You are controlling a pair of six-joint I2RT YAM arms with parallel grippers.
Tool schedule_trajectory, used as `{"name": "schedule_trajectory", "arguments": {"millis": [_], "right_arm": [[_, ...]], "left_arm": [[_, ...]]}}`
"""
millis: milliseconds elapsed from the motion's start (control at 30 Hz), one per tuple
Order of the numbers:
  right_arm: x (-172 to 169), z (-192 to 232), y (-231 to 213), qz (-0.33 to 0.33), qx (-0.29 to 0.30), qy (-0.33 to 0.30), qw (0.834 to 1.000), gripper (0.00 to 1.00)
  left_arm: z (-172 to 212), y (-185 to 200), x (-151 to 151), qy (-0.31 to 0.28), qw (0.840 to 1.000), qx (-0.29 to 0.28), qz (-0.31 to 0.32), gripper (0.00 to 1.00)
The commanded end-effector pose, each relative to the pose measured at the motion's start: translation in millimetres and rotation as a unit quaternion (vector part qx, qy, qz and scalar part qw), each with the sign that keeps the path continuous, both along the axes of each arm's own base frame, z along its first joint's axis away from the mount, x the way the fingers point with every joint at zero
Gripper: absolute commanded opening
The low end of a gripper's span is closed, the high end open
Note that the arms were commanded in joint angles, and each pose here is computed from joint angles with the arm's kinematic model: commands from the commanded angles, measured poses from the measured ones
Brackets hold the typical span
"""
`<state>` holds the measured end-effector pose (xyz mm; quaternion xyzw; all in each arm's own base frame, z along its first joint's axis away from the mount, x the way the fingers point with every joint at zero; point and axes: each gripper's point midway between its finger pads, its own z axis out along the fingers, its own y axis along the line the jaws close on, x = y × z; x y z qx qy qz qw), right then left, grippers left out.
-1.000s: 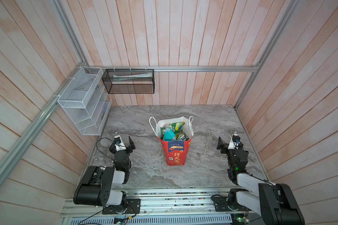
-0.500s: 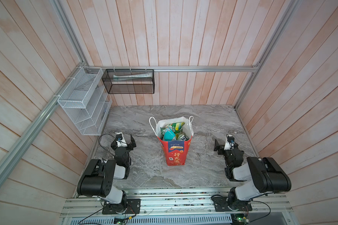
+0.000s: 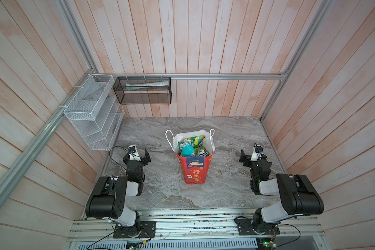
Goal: Place the snacks into the paper bag
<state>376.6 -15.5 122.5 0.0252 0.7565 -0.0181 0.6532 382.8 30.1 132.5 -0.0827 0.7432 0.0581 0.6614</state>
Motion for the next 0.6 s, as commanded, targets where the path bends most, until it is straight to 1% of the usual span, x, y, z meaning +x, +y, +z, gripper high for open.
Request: {"name": "schedule_trajectory", "arguments": {"millis": [0,567], "right_arm": [[1.8,0.9,-3.0,-0.007,0.006,0.001,1.000,0.98],[1.5,0.6,-1.4,-0.003,0.001,0.004,1.000,0.98]], "left_arm": [[-2.9,-1.0,1.0,0.005,1.000,-0.004,-0.005,1.00],[-3.2,-1.5,1.5,0.006,1.000,-0.003,-0.006,1.00]]}}
